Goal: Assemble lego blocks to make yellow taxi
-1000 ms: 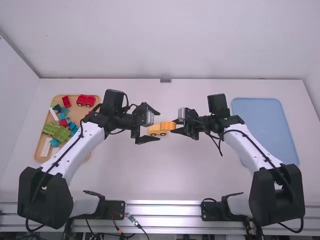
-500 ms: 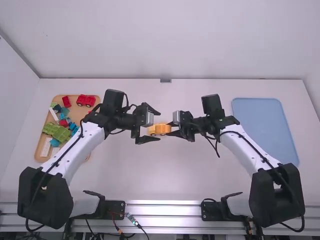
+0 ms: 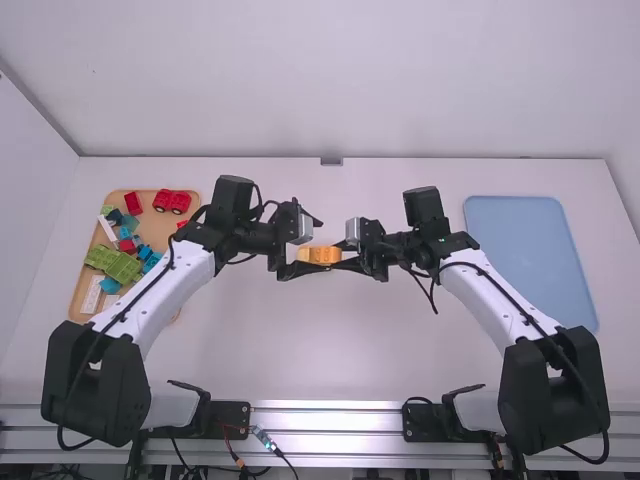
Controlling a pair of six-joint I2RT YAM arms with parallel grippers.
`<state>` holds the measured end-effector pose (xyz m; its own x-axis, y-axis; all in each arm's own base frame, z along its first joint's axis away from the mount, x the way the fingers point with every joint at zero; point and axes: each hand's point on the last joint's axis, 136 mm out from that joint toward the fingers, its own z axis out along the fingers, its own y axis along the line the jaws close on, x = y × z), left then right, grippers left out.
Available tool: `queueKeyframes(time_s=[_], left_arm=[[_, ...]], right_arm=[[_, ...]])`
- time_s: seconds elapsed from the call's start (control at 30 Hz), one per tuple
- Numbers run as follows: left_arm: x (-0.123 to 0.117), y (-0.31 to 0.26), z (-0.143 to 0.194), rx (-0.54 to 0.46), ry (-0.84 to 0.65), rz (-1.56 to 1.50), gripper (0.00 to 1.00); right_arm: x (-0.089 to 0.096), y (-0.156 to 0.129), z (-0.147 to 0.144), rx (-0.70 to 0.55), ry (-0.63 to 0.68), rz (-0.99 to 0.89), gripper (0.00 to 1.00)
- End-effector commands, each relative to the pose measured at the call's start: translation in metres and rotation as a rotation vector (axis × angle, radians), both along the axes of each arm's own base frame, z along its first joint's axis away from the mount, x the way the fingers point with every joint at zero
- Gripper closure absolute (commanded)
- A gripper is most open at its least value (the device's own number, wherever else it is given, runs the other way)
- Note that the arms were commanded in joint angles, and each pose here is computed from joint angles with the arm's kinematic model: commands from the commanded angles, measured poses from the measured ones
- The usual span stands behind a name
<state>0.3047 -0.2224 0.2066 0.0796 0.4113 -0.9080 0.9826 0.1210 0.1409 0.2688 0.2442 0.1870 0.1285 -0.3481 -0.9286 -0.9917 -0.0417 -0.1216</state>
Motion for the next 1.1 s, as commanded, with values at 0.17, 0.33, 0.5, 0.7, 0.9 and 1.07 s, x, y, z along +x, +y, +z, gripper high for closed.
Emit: queueKeyframes(time_s=[0.17,0.33,0.5,0.7,0.9,1.07], left_arm=[[-0.005,-0.003,-0.003,-0.007,0.031,-0.013,0.23],[-0.007,-0.003,-0.007,-0.006,0.038,-0.013,0.27],[-0.007,-0.003,-0.013,-0.007,0.03,-0.013,0.29],[-0.007,-0.003,-0.014,-0.005,0.024,-0.012,0.35],[-0.007,-0.003,-0.014,-0.004,0.024,-0.012,0.4],[-0.007,-0.003,-0.012,-0.006,0.02,-0.012,0.43]], right_arm=[[-0.005,0.007,0.004,0.001,-0.03,0.016,0.85],[-0.004,0.011,0.005,-0.001,-0.029,0.009,0.85],[-0.002,0.012,0.005,-0.005,-0.03,0.002,0.86],[-0.003,0.012,0.005,-0.006,-0.027,0.003,0.86],[-0.002,0.011,0.003,-0.013,-0.024,-0.002,0.85],[-0.002,0.011,0.002,-0.018,-0.022,-0.006,0.86]])
